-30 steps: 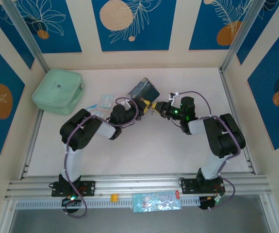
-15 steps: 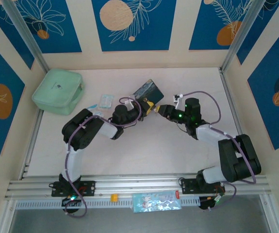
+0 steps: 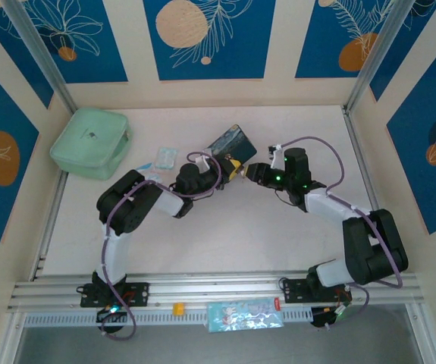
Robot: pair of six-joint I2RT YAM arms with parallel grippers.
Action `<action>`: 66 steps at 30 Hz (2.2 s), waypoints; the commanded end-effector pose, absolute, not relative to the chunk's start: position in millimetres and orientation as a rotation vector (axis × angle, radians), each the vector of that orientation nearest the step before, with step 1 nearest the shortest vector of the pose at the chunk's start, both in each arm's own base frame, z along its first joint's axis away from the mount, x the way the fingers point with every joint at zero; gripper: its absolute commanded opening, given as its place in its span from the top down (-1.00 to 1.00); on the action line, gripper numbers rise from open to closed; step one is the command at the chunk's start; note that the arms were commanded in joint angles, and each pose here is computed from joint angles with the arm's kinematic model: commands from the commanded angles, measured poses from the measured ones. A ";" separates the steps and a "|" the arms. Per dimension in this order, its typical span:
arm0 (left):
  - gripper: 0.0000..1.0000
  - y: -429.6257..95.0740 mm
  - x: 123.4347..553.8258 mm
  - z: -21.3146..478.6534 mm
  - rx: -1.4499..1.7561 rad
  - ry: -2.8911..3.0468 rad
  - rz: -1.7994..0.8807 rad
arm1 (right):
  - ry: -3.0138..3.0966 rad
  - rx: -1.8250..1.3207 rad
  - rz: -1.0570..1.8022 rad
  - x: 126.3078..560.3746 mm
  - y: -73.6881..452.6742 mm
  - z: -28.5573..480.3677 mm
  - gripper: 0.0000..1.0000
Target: Unlock a padlock with a key
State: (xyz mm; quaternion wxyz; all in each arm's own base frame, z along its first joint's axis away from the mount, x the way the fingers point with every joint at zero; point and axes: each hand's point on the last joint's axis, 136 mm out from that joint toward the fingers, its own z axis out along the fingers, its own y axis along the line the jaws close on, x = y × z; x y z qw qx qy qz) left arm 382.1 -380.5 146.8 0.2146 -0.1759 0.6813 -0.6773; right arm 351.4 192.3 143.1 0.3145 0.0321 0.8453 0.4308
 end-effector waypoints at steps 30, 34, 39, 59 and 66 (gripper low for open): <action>1.00 -389.6 365.8 198.0 -0.257 1.735 -2.008 | 2.129 0.353 1.756 356.2 214.3 151.3 1.00; 1.00 -395.2 356.9 210.7 -0.132 1.729 -2.032 | 2.144 0.608 1.977 363.0 213.3 154.4 1.00; 1.00 -401.8 346.9 236.5 0.072 1.658 -2.013 | 1.979 0.914 2.256 380.2 215.1 173.0 1.00; 1.00 -393.1 360.8 217.7 0.101 1.644 -1.875 | 1.881 1.163 2.293 400.0 221.6 154.2 0.79; 1.00 -385.2 370.4 206.2 0.033 1.662 -1.840 | 1.925 1.048 2.202 391.9 214.3 141.8 0.40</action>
